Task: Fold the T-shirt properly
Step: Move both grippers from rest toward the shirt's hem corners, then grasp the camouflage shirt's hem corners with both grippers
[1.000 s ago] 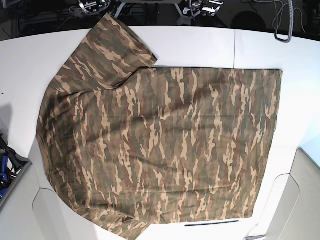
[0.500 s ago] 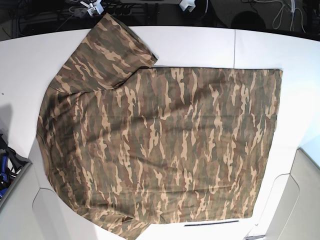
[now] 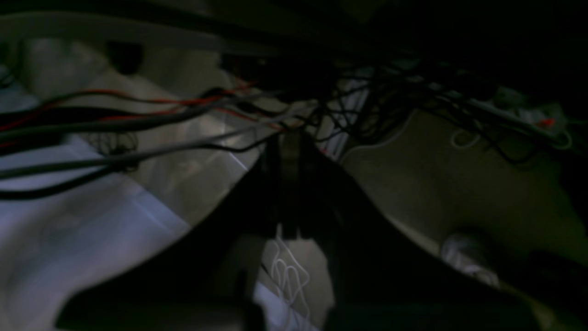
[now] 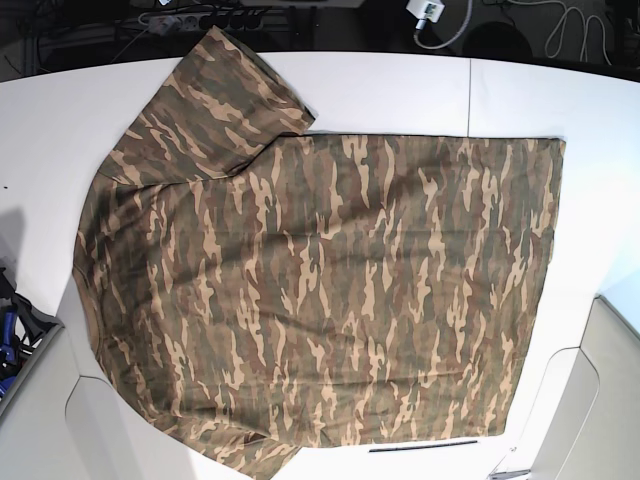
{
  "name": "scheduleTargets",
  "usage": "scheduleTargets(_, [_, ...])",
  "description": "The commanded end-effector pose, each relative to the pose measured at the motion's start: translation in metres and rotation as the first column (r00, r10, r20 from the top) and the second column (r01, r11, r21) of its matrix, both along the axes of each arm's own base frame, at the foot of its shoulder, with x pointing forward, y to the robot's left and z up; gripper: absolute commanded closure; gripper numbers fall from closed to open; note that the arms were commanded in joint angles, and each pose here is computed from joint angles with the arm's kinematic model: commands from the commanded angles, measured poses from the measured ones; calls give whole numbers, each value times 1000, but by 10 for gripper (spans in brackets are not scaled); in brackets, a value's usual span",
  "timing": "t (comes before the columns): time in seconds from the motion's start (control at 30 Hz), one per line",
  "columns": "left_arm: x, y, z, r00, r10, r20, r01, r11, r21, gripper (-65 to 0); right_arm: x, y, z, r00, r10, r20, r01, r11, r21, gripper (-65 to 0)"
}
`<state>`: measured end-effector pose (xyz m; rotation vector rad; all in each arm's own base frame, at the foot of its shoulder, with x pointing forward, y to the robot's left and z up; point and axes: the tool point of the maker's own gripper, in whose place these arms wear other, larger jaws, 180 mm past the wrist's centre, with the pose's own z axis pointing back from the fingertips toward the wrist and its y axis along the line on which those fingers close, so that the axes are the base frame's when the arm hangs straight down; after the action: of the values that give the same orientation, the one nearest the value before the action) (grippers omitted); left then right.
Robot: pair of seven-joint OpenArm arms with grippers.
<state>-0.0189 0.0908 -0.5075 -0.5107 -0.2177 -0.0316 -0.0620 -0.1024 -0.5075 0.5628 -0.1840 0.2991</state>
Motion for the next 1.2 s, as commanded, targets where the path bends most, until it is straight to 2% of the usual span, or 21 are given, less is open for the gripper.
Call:
scheduleTargets(0.0, [1,5,9,1000,17,14,-17,1000,-4,-101,2,3,11,1000,-7,10,7,1000,29,0])
scheduleTargets(0.2, [37,49,45,988,126,86,-129,991,32,-101,39,13,51,997,-61,46,57,994,94,0])
scheduleTargets(0.27, [50,64,60,981,149,126,-156,987,49,-101,59,14,65,992,-93,84,82,989,122,0])
scheduleTargets(0.4, [76,95,90,959,168,230,-193,977,89,-102,97,10,90,970,-158,185,129,978,162,0])
scheduleTargets(0.5, [91,113,111,942,153,300,-197,972,124,-160,126,-1,105,941,-217,261,177,969,171,0])
scheduleTargets(0.53, [97,118,117,936,147,321,-197,972,131,-193,135,-7,108,930,-239,280,197,965,172,-12])
scheduleTargets(0.6, [104,125,125,927,136,350,-196,971,141,-257,151,-17,112,912,-279,301,235,956,175,-81])
scheduleTargets(0.7, [112,132,132,919,122,376,-186,973,138,-306,169,-34,115,895,-310,321,273,949,156,-168])
scheduleTargets(0.9, [131,141,142,902,81,424,-161,975,156,-308,203,-78,120,831,-398,390,401,913,78,-183])
scheduleTargets(0.93, [134,144,144,900,69,431,-154,974,166,-327,207,-83,120,822,-407,399,418,906,63,-183])
scheduleTargets(0.97, [139,146,146,896,59,440,-149,974,173,-352,207,-89,118,820,-404,405,426,904,37,-197])
scheduleTargets(1.03, [147,151,148,889,48,455,-150,970,191,-401,206,-97,113,823,-389,414,435,900,-20,-269])
scheduleTargets(1.1, [158,157,151,880,53,472,-166,965,201,-413,204,-101,110,825,-395,405,448,893,-42,-330])
scheduleTargets(1.17, [168,162,155,871,50,489,-173,962,209,-413,203,-101,110,826,-396,401,450,892,-44,-339])
